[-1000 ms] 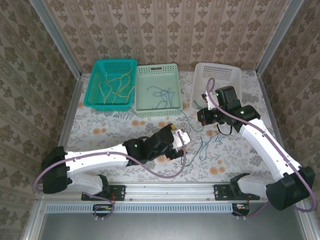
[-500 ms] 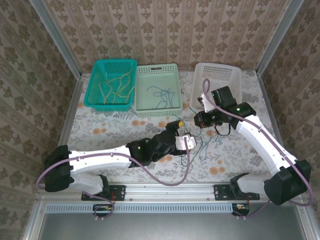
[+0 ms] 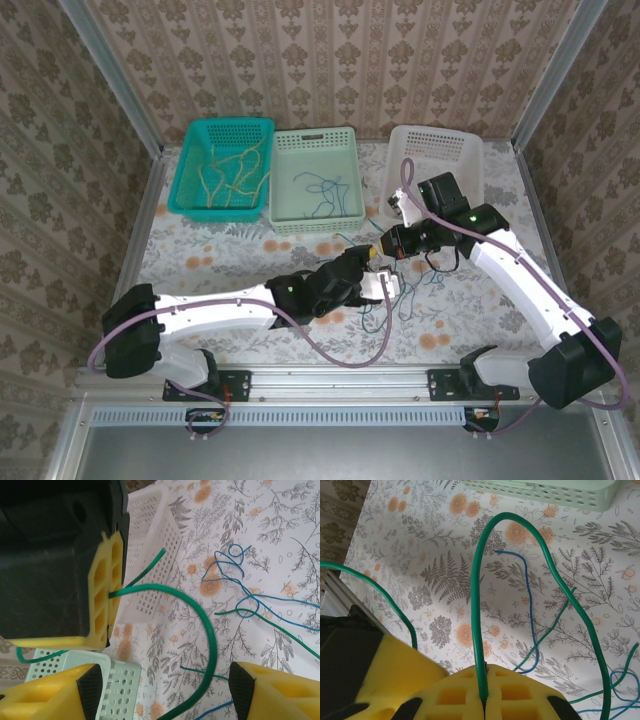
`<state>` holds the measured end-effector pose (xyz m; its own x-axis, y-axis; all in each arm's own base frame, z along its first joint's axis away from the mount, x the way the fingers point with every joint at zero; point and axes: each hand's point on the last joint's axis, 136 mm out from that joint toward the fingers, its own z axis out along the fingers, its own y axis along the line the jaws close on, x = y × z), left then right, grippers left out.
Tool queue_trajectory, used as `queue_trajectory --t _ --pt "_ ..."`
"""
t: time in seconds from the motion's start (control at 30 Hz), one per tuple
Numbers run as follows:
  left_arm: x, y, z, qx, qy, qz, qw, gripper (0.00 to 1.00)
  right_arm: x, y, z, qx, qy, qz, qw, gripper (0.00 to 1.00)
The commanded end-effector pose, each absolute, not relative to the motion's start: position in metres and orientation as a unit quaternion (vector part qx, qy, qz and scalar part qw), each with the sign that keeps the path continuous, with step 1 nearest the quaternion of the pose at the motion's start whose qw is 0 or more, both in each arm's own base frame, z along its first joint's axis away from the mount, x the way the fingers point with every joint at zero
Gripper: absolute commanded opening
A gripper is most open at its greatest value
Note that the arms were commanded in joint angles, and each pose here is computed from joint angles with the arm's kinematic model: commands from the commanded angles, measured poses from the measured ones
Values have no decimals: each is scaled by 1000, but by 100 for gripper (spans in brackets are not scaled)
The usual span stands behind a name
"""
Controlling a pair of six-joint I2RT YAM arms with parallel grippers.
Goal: Untangle the cables
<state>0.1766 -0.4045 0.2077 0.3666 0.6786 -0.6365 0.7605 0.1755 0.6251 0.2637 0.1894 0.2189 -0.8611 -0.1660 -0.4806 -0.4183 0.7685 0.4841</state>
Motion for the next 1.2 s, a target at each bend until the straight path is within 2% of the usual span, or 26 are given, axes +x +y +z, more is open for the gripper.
queue_trajectory --t 0.0,0.2,0.47,0.7,0.83,1.17 --pt "178 -410 218 641 564 -62 517 63 255 192 236 -164 910 317 213 0" --pt "188 -400 214 623 592 -52 508 28 268 183 238 -134 916 292 239 0" --pt "199 -386 197 599 635 -41 487 5 287 157 263 -70 908 250 329 0" --pt "220 -367 183 554 697 -19 455 0 290 125 289 -4 871 215 441 0" --pt "222 -372 171 551 725 -26 412 0 286 124 298 -8 849 223 479 0" --pt "218 -377 154 539 760 -52 359 0 276 87 304 25 819 145 555 0"
